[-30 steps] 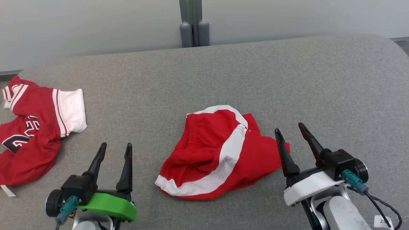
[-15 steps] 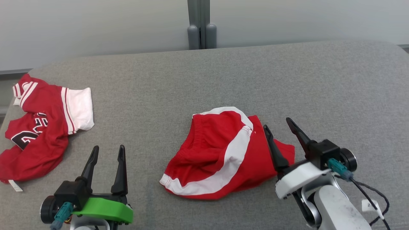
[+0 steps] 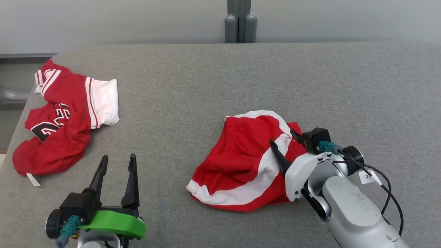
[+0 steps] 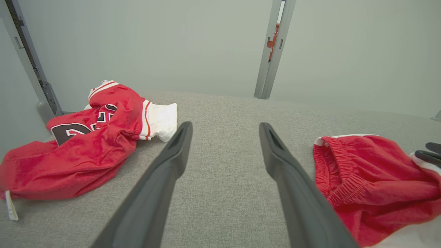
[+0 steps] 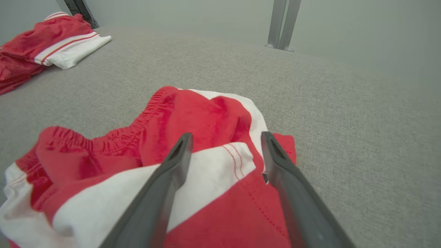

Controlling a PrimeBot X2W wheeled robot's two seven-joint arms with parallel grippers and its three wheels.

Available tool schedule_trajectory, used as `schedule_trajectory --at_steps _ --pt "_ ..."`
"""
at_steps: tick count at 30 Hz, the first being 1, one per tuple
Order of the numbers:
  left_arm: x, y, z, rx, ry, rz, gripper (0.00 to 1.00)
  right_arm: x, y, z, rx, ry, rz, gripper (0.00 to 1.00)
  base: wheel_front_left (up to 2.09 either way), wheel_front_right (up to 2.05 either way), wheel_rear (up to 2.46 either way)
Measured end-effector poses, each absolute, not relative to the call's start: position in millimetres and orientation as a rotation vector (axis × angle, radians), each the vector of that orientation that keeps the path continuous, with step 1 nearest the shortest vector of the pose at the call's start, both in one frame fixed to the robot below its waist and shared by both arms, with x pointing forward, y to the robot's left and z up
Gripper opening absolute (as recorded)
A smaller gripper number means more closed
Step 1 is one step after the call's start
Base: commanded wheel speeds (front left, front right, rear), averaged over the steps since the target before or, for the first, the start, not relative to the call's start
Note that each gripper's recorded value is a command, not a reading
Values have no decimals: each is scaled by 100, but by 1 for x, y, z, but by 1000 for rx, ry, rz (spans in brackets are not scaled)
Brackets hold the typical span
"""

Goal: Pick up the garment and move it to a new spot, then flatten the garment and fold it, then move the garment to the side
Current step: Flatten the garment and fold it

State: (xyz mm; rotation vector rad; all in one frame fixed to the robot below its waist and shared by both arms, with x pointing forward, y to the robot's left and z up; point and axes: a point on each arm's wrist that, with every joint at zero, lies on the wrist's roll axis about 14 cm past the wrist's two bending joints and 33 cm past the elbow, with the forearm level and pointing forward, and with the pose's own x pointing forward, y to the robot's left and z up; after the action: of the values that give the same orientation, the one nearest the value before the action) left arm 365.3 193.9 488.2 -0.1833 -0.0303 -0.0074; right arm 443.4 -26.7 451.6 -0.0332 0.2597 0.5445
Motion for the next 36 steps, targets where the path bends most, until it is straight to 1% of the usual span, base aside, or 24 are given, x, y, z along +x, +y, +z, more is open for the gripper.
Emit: schedule_trajectory --at_steps 4,5,6,7,11,16,23,27,31,36 --pt "366 197 484 -187 -19 8 100 441 -25 423 -44 377 554 100 0 0 0" --pt "366 198 484 -188 -18 10 100 441 -24 419 -41 398 556 87 0 0 0" --pt "367 198 483 -188 -17 10 100 441 -23 416 -30 411 553 18 0 0 0" --pt "368 199 483 -188 -15 13 100 441 -23 412 -27 430 554 0 0 0 0" --pt "370 200 481 -190 -11 19 100 448 -20 417 -9 393 555 0 0 0 0" --pt "373 196 482 -193 -14 8 100 455 -29 433 9 295 533 0 0 0 0" --pt "381 186 485 -198 -25 -25 100 471 -55 473 9 131 476 0 0 0 0" --pt "385 178 486 -201 -28 -47 100 477 -80 498 9 40 421 0 0 0 0" --pt "387 172 485 -205 -23 -65 100 462 -109 502 21 -7 355 0 0 0 0" --pt "387 167 484 -208 -18 -79 100 423 -138 480 71 27 262 0 0 0 0"
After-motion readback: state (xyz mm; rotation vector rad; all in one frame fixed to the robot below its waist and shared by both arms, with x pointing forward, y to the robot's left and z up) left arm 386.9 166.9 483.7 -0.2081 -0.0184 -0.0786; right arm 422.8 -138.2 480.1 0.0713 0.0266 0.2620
